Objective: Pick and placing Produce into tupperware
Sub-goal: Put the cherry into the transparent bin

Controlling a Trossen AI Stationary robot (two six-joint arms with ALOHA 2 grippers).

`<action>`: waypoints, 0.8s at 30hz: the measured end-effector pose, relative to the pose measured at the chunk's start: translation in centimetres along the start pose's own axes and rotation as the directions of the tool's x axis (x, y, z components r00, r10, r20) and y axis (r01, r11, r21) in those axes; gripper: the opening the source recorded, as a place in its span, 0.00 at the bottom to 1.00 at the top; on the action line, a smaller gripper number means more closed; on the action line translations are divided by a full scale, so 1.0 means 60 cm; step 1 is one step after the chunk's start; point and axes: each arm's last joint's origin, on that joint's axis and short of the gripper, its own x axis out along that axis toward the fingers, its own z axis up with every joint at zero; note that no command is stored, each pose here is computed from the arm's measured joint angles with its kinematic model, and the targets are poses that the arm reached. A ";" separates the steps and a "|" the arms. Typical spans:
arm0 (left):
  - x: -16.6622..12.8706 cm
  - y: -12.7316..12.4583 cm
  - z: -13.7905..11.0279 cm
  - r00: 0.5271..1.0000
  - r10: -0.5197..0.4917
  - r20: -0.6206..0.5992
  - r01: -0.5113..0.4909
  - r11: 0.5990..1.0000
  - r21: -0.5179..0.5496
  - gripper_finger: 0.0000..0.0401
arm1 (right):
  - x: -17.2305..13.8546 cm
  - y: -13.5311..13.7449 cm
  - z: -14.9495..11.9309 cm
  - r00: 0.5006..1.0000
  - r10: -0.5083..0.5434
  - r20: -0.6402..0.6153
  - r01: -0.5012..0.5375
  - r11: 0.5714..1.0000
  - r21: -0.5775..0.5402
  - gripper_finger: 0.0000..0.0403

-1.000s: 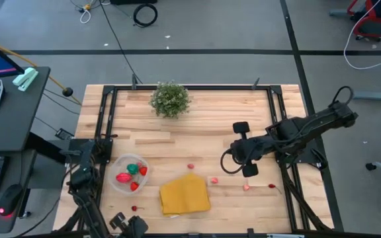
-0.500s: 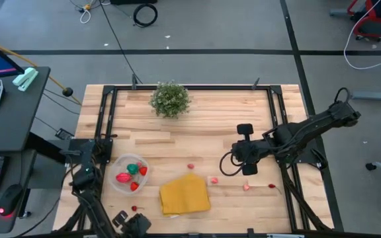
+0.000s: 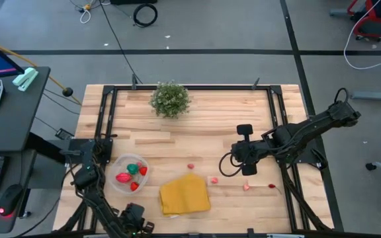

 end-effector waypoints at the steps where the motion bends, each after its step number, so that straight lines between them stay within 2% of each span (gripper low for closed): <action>1: 0.000 0.001 -0.002 1.000 -0.001 0.002 0.001 1.000 0.002 0.32 | 0.000 0.000 0.000 1.000 -0.006 0.003 0.006 1.000 0.000 0.02; 14: 0.061 -0.003 -0.002 0.999 0.033 0.024 -0.033 0.999 -0.010 0.31 | 0.000 0.000 0.005 1.000 -0.007 0.026 0.007 1.000 0.008 0.03; 24: 0.068 -0.003 0.002 0.998 0.050 0.036 -0.051 0.999 0.004 0.30 | 0.000 0.000 0.005 1.000 -0.007 0.029 0.007 1.000 0.009 0.03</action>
